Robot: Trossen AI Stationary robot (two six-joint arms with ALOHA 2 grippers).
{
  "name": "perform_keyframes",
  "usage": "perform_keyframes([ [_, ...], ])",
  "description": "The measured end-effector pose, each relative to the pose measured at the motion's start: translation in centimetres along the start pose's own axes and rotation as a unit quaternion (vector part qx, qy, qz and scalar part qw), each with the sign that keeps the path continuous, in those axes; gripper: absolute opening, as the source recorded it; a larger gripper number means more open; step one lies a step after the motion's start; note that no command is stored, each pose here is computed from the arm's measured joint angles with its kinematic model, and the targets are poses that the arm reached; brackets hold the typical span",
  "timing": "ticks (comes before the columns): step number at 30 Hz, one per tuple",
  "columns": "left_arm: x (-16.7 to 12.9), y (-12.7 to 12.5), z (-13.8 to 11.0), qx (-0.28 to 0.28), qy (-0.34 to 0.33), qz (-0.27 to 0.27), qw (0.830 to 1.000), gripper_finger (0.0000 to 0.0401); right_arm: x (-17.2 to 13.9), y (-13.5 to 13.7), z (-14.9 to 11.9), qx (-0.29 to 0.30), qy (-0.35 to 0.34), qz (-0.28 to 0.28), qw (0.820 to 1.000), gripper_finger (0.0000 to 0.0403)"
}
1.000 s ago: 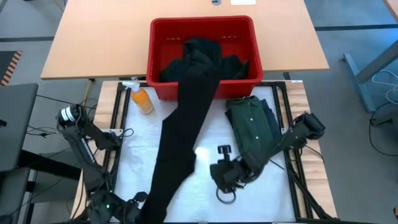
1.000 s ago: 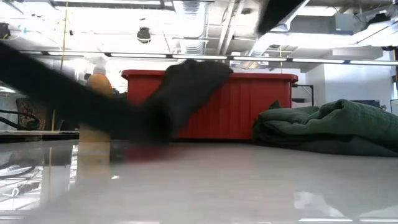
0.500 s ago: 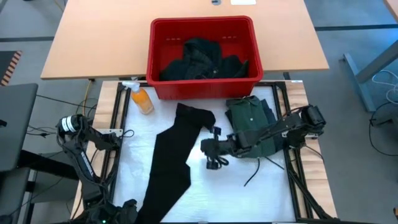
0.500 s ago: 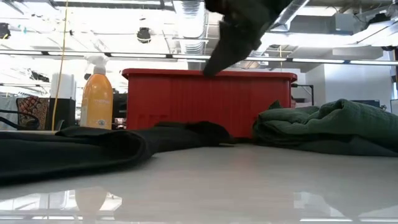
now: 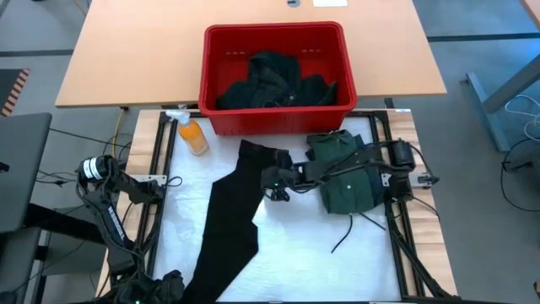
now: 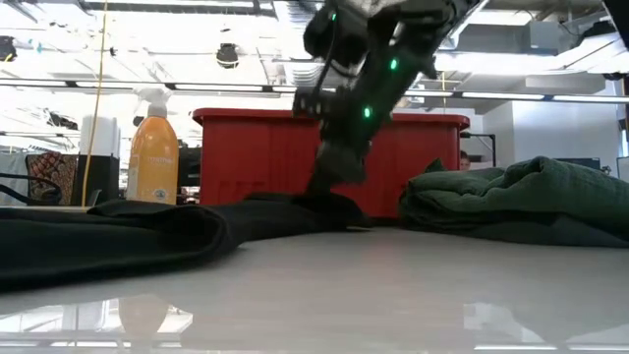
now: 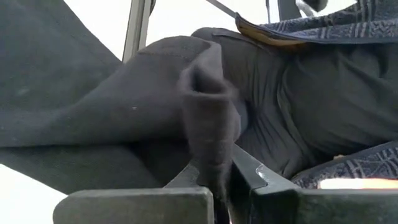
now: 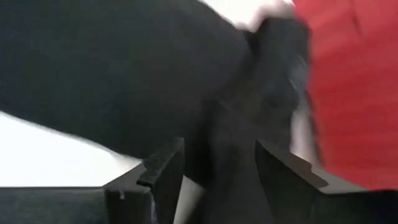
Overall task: Fold laundry
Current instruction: Fold the black shirt
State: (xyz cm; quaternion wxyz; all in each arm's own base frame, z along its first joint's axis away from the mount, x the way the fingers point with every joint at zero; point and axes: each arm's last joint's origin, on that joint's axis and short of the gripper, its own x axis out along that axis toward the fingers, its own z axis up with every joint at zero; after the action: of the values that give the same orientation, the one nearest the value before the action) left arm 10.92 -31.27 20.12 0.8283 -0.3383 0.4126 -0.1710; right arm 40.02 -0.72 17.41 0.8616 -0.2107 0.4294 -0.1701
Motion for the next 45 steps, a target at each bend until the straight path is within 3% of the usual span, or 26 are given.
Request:
perform_keyframes([
  [3, 0.0, 0.1, 0.0, 0.013, 0.001, 0.002, 1.0, 0.0, 0.9, 0.3, -0.7, -0.011, 0.033, -0.054, 0.998, 0.0236],
  [9, 0.0, 0.4, -0.1, 0.027, 0.002, 0.018, 0.999, 0.0, 2.4, 0.0, -1.6, -0.003, 0.06, -0.064, 0.996, 0.0225],
  [12, -0.1, 1.0, 0.0, -0.003, -0.027, 0.054, 0.998, 0.0, 2.2, -0.7, -1.5, 0.017, 0.057, -0.077, 0.995, 0.0168],
  [15, -0.1, 1.4, 0.0, -0.041, -0.02, 0.072, 0.996, 0.0011, 1.2, -1.4, -1.0, 0.025, 0.045, -0.081, 0.995, 0.0071],
  [17, -0.1, 1.5, -0.2, -0.049, 0.004, 0.073, 0.996, 0.0027, 0.1, -1.7, -0.6, 0.025, 0.039, -0.08, 0.996, 0.0023],
  [21, 0.1, 1.7, 0.2, -0.042, 0.012, 0.078, 0.996, 0.0075, -2.8, -1.8, 0.6, 0.044, 0.003, -0.075, 0.996, 0.0024],
  [26, 1.0, 2.6, 2.5, -0.023, 0.037, 0.095, 0.995, 0.0153, -7.0, -0.6, 2.1, 0.055, -0.056, -0.053, 0.996, 0.0016],
  [33, 2.5, 3.7, 8.1, 0.073, 0.139, 0.041, 0.987, 0.0232, -11.6, 4.3, 3.1, 0.085, -0.124, 0.049, 0.987, 0.0022],
  [36, 2.5, 3.0, 10.9, 0.108, 0.109, 0.025, 0.988, 0.0235, -12.7, 6.4, 3.0, 0.091, -0.131, 0.072, 0.985, 0.002],
  [39, 2.1, 1.0, 13.3, 0.202, 0.063, 0.006, 0.977, 0.0226, -13.6, 8.0, 2.9, 0.107, -0.135, 0.091, 0.981, 0.0019],
  [42, 1.1, -0.6, 15.0, 0.313, 0.011, 0.055, 0.948, 0.0216, -14.1, 9.3, 3.0, 0.137, -0.149, 0.108, 0.973, 0.002],
  [45, 0.5, -1.3, 16.1, 0.416, -0.076, 0.15, 0.894, 0.0209, -14.3, 10.8, 3.1, 0.142, -0.165, 0.122, 0.968, 0.002],
])
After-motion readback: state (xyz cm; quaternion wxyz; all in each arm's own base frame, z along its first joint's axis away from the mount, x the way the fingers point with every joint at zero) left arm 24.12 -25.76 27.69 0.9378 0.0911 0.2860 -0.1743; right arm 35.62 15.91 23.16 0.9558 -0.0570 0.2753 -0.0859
